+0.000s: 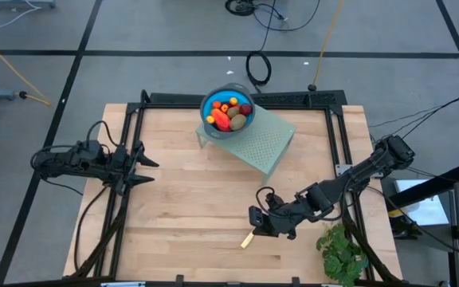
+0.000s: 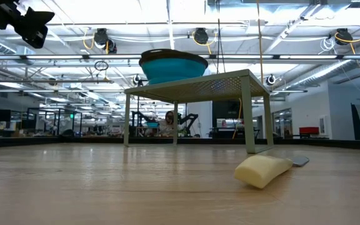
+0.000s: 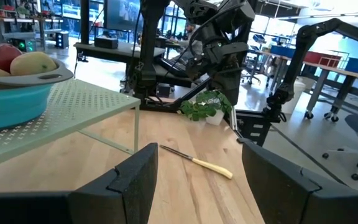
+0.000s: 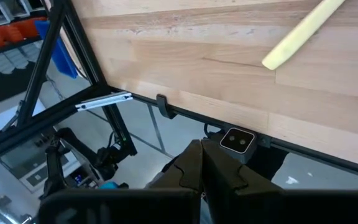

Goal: Pick & Place Fruit
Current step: Put the yellow table knife on the shelf

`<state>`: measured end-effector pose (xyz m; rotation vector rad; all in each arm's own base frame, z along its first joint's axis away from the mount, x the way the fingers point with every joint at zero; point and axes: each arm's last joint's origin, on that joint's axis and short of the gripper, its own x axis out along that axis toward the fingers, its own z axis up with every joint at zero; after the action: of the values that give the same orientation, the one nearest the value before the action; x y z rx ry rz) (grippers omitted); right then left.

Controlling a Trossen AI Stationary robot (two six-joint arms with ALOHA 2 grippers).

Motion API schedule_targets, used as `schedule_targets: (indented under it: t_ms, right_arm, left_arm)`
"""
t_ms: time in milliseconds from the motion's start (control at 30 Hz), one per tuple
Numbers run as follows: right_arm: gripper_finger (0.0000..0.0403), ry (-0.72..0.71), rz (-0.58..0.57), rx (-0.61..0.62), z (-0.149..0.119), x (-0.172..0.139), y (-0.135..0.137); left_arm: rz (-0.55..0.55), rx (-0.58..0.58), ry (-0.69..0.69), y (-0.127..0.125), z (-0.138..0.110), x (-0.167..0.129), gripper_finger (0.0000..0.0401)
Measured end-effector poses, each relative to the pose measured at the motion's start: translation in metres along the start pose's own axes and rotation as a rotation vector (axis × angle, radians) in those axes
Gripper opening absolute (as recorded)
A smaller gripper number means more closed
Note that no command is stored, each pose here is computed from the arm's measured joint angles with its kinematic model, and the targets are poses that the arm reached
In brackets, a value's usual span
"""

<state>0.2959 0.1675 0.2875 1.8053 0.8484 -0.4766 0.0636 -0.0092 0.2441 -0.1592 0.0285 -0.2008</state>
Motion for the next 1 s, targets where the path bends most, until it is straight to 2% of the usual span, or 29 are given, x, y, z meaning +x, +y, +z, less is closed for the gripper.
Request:
schedule_targets:
  t_ms: [167,333,500,700,1000]
  right_arm:
    - [0.0000,-0.001,0.001,-0.004,0.000,0.000,0.000]
    - [0.0001,0.001,0.004,-0.057,0.000,0.000,0.000]
    - [0.0004,0.022,0.029,0.058,-0.002,0.000,0.003]
    - [0.0001,0.027,0.002,0.173,-0.007,0.007,-0.004]
    - [0.0001,0.055,-0.024,0.190,-0.019,0.051,0.000]
  left_arm:
    - [0.000,-0.001,0.000,0.000,0.000,0.000,0.0235]
    - [0.000,-0.008,0.000,0.000,0.000,0.000,0.0235]
    - [0.000,-0.011,0.000,0.000,0.000,0.000,0.0234]
    - [0.000,-0.011,0.000,0.000,0.000,0.000,0.0234]
    - [0.000,-0.015,0.002,0.000,0.000,0.000,0.0235]
